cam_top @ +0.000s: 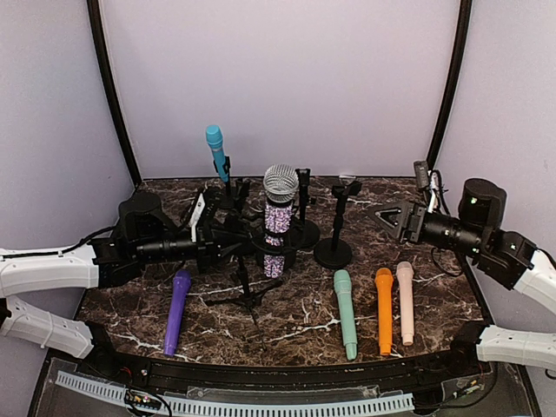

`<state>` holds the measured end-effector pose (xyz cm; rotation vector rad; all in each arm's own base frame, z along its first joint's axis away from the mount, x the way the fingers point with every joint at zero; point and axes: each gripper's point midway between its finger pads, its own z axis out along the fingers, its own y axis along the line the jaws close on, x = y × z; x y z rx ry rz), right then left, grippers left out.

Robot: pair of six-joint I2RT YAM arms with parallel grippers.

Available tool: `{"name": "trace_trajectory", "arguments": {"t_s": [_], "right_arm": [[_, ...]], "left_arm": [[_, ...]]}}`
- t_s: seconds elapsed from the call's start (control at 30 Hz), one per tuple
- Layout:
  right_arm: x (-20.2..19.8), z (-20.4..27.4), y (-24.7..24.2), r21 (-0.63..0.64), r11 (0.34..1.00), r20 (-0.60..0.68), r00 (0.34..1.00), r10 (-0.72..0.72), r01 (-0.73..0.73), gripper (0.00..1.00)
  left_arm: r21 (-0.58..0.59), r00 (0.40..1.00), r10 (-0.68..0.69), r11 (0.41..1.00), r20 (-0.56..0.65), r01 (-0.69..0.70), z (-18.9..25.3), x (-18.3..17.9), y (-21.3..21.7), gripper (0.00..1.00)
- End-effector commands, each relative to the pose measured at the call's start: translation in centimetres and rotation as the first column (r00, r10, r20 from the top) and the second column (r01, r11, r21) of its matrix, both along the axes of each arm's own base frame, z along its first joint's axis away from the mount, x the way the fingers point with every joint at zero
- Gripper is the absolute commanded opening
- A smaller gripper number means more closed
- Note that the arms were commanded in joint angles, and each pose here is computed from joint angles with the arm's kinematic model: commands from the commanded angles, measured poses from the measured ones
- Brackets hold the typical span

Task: Remove the microphone from the stand
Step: Place the microphone stand with the microphone at the center of the board.

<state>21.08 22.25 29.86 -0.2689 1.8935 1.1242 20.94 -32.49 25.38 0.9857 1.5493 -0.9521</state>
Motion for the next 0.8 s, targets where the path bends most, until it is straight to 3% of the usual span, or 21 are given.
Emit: {"name": "trace_trajectory", "arguments": {"t_s": [0.0,0.1,0.2,0.3,0.5,0.77], "right_arm": [[0.1,0.5,0.1,0.028,1.0,0.021,1.0,-0.008,0.008,0.86],[0.1,0.3,-0.2,0.026,0.999,0.017,1.0,-0.021,0.02,0.86],[0.1,0.3,-0.3,0.023,0.999,0.018,1.0,-0.026,0.025,0.86],[0.1,0.2,-0.4,0.017,0.999,0.017,0.999,-0.029,0.029,0.86],[0.1,-0.1,-0.6,0.007,0.999,0.017,0.999,-0.038,0.038,0.86],[0.3,-0.4,-0.4,-0.002,0.999,0.015,0.999,-0.036,0.036,0.86]], "left_arm": [[-0.096,0.999,-0.021,0.995,0.049,0.025,2.5,-0.7,0.0,0.19],[-0.083,0.999,-0.026,0.996,0.029,0.028,2.0,-0.8,0.0,0.25],[-0.057,0.999,-0.04,0.998,-0.002,0.039,1.2,-1.1,-0.1,0.47],[-0.041,0.999,-0.043,0.998,-0.021,0.042,0.8,-1.4,0.2,0.61],[0.007,0.998,-0.025,1.0,-0.053,0.026,0.1,-2.1,1.5,0.69],[0.065,0.991,0.031,0.998,-0.131,-0.023,-1.7,-3.1,3.6,0.73]]}}
